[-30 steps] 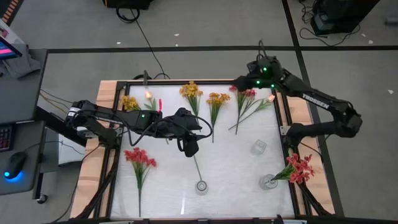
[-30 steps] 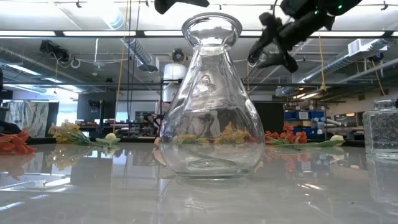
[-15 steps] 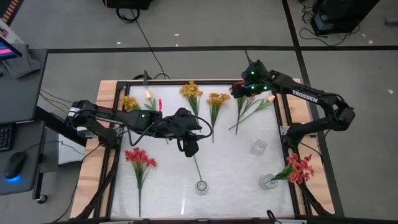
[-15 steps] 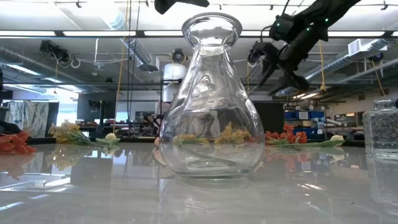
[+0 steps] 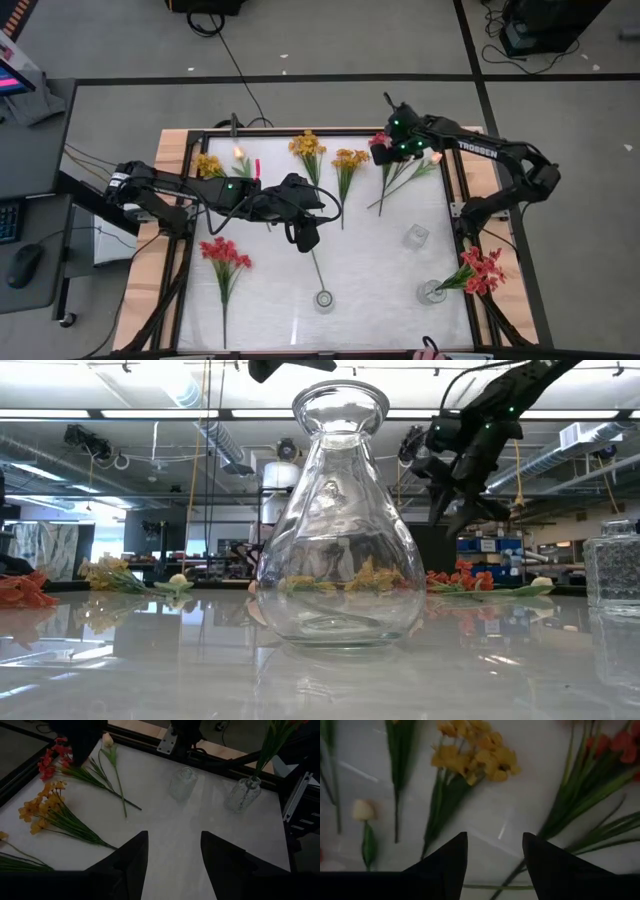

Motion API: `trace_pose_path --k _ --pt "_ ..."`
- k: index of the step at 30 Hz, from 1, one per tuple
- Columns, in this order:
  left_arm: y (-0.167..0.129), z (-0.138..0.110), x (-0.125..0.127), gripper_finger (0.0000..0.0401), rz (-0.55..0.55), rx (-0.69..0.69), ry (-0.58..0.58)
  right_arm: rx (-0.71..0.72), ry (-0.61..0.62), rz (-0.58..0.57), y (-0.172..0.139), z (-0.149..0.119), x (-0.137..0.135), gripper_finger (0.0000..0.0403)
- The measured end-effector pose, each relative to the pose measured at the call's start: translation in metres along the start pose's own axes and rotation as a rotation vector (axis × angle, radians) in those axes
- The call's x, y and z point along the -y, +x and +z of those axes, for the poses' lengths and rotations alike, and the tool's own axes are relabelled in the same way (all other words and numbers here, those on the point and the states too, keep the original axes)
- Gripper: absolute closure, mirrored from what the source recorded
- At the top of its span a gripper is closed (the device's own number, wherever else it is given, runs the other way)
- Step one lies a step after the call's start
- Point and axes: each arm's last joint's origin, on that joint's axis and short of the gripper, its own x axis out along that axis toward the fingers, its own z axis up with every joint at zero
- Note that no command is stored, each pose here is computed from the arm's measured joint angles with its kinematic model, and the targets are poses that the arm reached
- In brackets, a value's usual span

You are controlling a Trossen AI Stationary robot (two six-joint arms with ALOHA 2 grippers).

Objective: Sort flowers into vase by color
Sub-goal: Put the top pink flowers into the bottom right transparent vase

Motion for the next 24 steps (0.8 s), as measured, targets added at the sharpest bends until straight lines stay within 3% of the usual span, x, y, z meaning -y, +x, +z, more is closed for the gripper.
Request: trace_pose_path --k 24 --pt "0.000 0.003 0.001 0.0213 -0.011 0.027 -0.010 -0.180 0.067 -0.151 0.040 -0.001 0.018 0.0204"
